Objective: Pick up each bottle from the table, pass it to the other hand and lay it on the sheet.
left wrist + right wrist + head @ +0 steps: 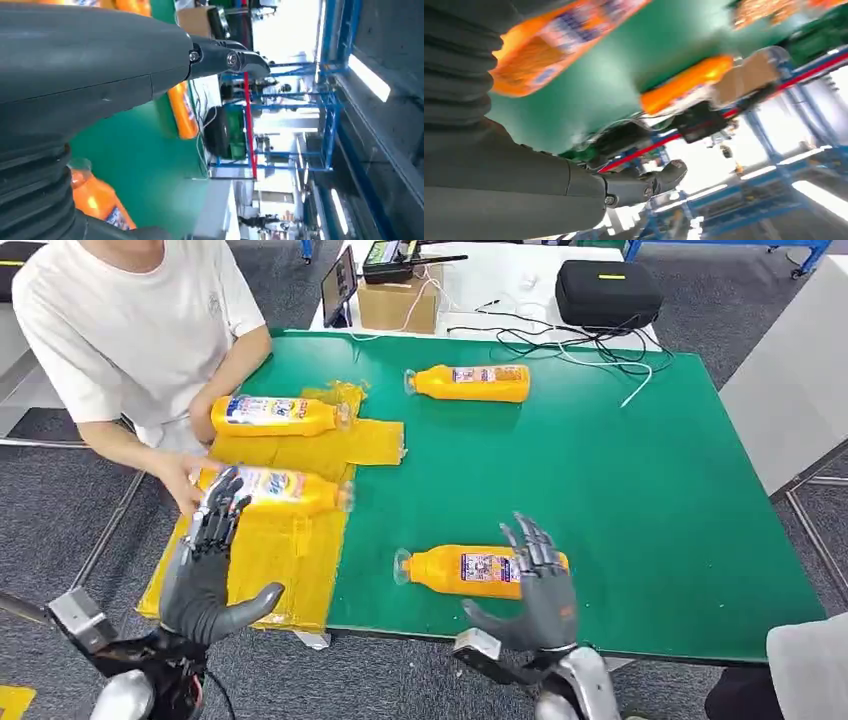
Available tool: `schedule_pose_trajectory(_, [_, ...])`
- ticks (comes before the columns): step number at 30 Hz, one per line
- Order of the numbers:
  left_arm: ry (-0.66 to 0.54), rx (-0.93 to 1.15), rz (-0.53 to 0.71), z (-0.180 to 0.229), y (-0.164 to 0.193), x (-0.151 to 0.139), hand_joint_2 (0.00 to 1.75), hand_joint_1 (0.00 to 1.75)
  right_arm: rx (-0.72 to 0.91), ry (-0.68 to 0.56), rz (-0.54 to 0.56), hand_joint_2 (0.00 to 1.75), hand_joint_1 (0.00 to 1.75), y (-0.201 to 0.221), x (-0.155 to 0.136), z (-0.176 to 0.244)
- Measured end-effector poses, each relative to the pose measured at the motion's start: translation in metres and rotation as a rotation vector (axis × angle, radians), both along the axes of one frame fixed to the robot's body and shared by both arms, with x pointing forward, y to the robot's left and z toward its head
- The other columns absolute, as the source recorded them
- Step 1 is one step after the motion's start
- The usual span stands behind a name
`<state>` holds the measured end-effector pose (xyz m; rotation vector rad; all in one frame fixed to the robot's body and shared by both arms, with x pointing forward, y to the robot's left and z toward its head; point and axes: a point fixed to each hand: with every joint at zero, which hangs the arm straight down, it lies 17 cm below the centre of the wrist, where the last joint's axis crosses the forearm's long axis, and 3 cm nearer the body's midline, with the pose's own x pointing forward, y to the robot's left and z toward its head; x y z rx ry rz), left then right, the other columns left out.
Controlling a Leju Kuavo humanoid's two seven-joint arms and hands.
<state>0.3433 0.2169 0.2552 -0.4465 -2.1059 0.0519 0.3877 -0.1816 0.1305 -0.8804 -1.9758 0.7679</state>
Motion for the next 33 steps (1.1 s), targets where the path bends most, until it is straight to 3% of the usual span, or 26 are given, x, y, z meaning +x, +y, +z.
schedule_pose_trajectory(6, [0.117,0.053,0.138,-0.032,0.004,0.003,1.75,0.0,-0.02,0.036,-0.08,1.75,0.0,-0.029,0.001,-0.011])
schedule_pose_trajectory(13, [0.241,-0.021,0.119,-0.073,-0.016,-0.004,1.75,0.0,-0.027,0.059,-0.114,1.75,0.0,-0.043,0.011,-0.017])
schedule_pose_trajectory(18, [0.309,-0.182,0.002,-0.078,-0.034,-0.005,1.75,0.0,-0.064,0.087,-0.109,1.75,0.0,-0.04,0.033,-0.023])
schedule_pose_trajectory(23, [0.324,-0.191,0.046,-0.082,-0.031,0.002,1.75,0.0,-0.082,0.138,-0.096,1.75,0.0,-0.033,0.046,-0.032])
schedule_pose_trajectory(28, [0.388,-0.303,-0.018,-0.086,-0.039,0.009,1.75,0.0,-0.191,0.326,-0.049,1.75,0.0,-0.011,0.076,-0.065])
schedule_pose_trajectory(33, [0.422,-0.381,-0.031,-0.088,-0.039,0.012,1.75,0.0,-0.278,0.484,0.041,1.75,0.0,0.006,0.089,-0.096])
